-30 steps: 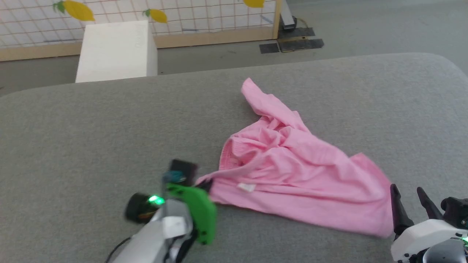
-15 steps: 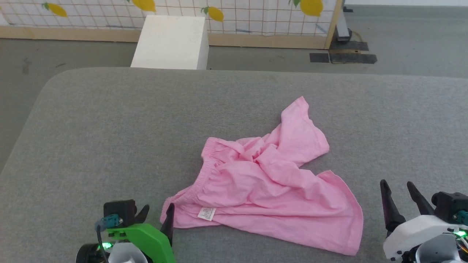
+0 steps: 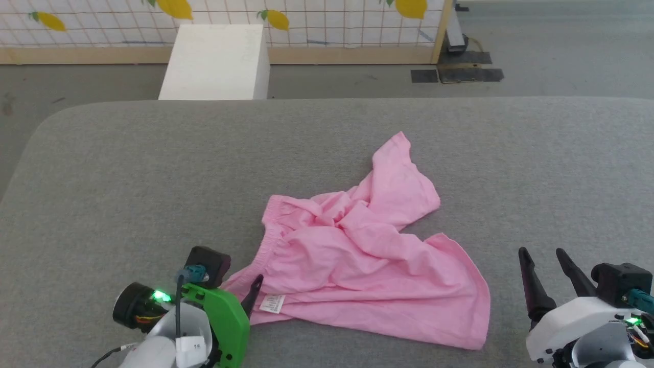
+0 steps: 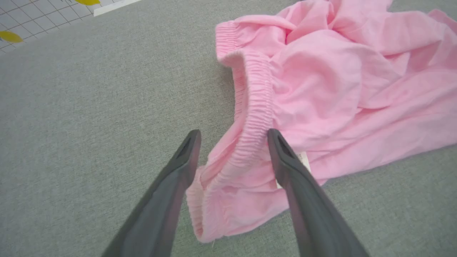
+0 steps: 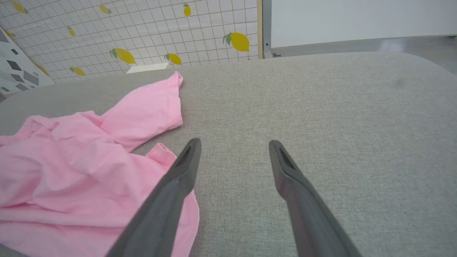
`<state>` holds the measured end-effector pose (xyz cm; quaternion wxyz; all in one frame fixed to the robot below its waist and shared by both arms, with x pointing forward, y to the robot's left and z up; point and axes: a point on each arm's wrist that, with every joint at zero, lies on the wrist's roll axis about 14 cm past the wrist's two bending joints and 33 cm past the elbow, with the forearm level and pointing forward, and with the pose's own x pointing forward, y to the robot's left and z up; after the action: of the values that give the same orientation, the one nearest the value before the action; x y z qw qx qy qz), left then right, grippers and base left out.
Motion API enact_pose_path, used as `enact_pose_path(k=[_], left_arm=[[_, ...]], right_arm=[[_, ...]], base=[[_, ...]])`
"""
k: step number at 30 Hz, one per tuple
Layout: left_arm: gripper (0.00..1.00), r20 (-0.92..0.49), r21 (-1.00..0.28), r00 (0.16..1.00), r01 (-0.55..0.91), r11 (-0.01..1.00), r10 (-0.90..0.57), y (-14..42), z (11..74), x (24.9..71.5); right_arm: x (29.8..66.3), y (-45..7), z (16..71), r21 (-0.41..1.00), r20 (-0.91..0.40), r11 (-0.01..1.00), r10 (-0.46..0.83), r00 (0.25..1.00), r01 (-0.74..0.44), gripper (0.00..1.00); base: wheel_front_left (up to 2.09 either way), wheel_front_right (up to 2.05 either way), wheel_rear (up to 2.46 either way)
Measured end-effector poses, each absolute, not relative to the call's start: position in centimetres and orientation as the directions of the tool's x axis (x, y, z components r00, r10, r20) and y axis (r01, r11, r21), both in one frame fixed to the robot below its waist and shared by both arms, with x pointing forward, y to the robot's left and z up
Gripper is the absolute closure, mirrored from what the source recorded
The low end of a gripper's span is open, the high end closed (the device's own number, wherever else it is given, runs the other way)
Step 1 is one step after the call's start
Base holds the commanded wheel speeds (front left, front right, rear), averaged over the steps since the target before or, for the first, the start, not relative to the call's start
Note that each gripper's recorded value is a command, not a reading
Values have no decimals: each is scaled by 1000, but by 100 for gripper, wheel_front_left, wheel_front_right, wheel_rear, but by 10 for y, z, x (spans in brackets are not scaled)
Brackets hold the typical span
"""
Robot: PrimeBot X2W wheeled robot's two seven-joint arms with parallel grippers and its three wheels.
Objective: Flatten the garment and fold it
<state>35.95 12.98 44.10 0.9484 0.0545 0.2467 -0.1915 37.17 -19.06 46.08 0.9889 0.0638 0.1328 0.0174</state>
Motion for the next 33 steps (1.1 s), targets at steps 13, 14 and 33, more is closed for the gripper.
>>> enact_pose_path(k=[13, 14, 33], left_arm=[[100, -508, -83, 799, 326, 942, -322, 127, 435, 364], [100, -492, -98, 816, 295, 950, -304, 129, 437, 365], [100, -467, -220, 861, 106, 970, -200, 144, 422, 352]], right_arm=[[350, -204, 447, 139, -326, 990, 12, 945, 35, 0], [348, -200, 445, 140, -338, 990, 23, 941, 26, 0], [304, -124, 368, 197, -747, 965, 263, 611, -174, 3]], base=[[0, 0, 0], [0, 0, 0], [0, 0, 0]])
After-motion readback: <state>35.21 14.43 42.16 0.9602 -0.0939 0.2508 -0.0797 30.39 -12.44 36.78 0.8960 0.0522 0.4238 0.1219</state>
